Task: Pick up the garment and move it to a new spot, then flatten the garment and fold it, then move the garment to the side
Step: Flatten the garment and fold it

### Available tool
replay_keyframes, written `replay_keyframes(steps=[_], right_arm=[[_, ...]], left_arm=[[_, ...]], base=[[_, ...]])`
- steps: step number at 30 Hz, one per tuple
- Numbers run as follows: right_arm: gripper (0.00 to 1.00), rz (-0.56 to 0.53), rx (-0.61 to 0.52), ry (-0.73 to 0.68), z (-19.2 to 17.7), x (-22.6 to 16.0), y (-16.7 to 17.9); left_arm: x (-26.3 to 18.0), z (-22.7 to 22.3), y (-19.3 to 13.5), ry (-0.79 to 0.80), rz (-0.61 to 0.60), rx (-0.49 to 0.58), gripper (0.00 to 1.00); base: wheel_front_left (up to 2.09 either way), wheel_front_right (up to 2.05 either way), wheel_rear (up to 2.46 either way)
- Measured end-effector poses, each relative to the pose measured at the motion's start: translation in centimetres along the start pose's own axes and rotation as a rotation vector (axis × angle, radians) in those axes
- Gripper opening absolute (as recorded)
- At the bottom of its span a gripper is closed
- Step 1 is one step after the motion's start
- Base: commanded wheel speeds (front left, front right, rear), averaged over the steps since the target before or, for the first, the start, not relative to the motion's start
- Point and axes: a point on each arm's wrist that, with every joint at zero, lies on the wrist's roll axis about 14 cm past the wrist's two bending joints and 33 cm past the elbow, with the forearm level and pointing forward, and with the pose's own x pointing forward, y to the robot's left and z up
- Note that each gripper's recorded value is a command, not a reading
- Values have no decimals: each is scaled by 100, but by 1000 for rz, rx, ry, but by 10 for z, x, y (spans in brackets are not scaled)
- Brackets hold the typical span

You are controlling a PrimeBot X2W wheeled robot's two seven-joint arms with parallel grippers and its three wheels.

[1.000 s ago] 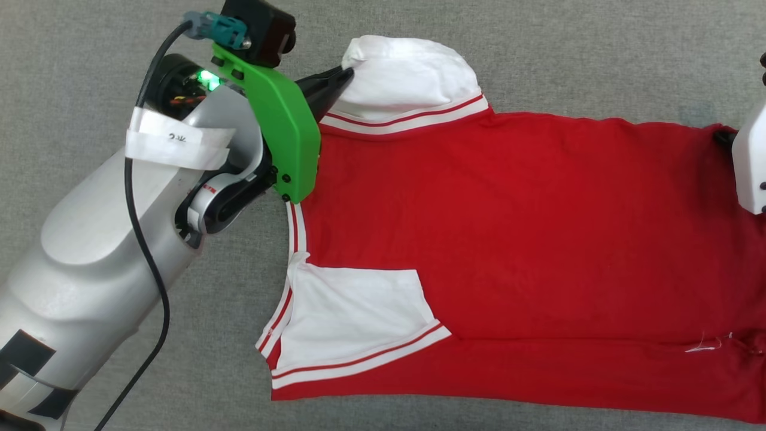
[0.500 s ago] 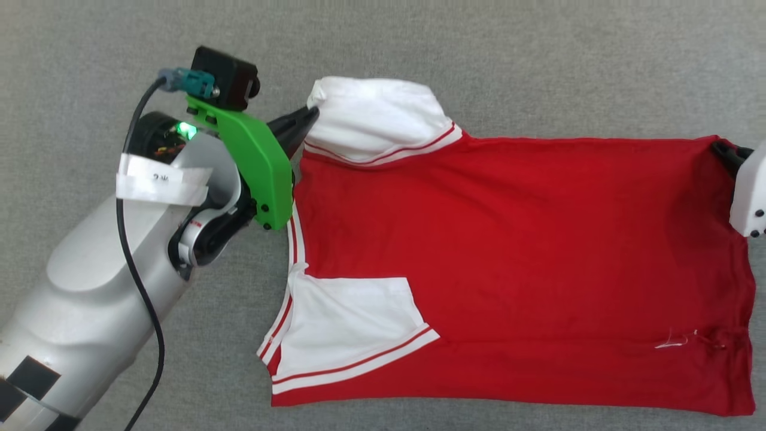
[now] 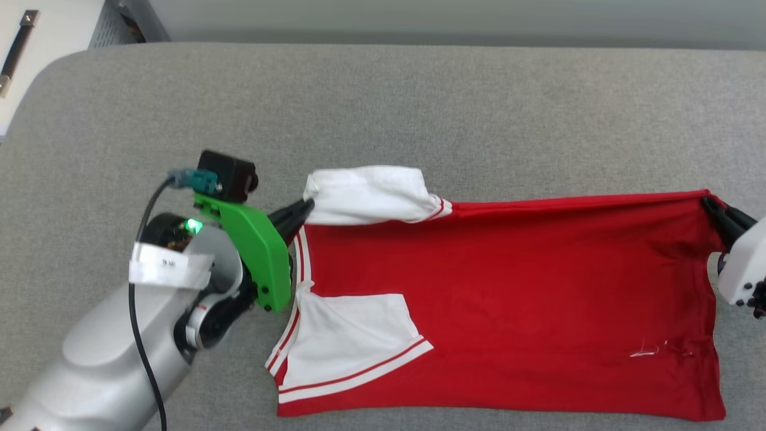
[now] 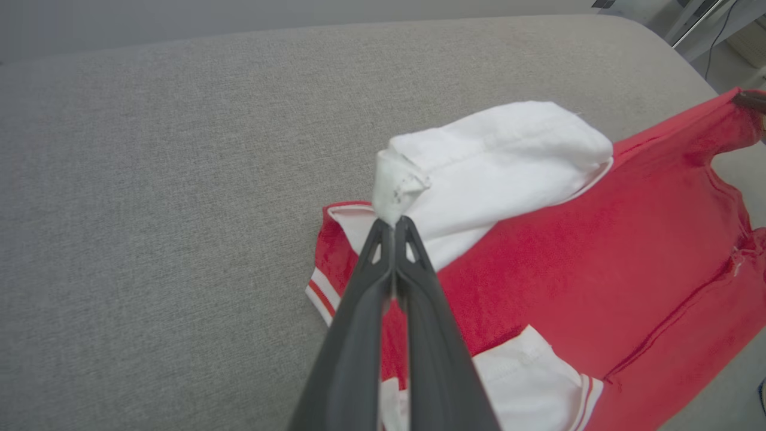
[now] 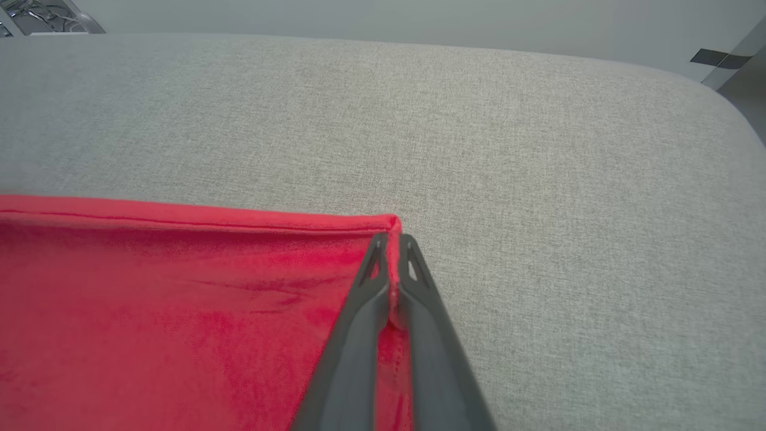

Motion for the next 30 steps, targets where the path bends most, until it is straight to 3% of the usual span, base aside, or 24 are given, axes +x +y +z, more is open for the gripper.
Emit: replay_keyframes(steps=[6, 17, 30], right_arm=[[0, 10, 25, -63, -5, -24, 5], [0, 82, 70, 9, -47, -57, 27], [0, 106, -46, 171, -84, -74, 26]], left_arm=[[-22, -22, -16, 11, -3, -42, 0], [-56, -78, -23, 110, 27, -101, 0], [-58, -131, -23, 282, 19, -71, 0]], base=[[0, 0, 0], [0, 0, 0], [0, 0, 0]])
